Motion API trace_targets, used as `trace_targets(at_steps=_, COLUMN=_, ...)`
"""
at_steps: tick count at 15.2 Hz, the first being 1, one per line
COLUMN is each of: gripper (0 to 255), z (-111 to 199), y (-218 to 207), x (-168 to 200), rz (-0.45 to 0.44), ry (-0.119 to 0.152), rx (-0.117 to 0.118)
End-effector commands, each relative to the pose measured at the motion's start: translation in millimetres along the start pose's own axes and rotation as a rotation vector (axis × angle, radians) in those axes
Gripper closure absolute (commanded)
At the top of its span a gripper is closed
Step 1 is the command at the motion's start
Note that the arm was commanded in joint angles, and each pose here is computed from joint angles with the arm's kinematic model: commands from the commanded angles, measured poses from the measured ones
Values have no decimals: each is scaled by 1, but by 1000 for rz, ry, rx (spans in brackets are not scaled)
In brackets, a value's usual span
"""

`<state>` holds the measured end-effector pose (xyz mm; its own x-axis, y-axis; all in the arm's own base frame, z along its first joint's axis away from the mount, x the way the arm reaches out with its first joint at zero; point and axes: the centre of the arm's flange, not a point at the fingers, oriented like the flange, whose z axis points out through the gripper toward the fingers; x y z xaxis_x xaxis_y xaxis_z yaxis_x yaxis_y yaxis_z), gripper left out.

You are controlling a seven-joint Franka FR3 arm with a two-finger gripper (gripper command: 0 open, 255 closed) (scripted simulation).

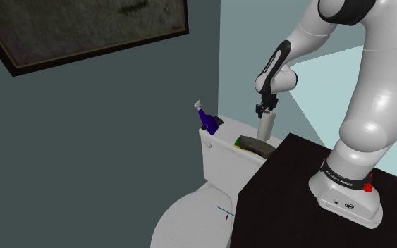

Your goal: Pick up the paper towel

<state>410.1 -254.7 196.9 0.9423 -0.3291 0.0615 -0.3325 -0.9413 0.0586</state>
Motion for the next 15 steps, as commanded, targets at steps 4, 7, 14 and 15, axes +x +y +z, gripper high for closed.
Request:
trace_targets(at_steps=4, gripper=255, z=2, y=2, x=-1, rz=2, ry=-2, rx=0)
trace_targets(at_steps=7, gripper=255, z=-14, y=3, x=0, rz=2, ry=-2, rx=0)
trace_targets(at_steps=14, gripper=255, z=-51, y=5, x=2, rz=2, ry=-2, rx=0)
trace_targets(at_steps=15, gripper=255, z=-56, y=5, x=2, rz=2, ry=-2, rx=0)
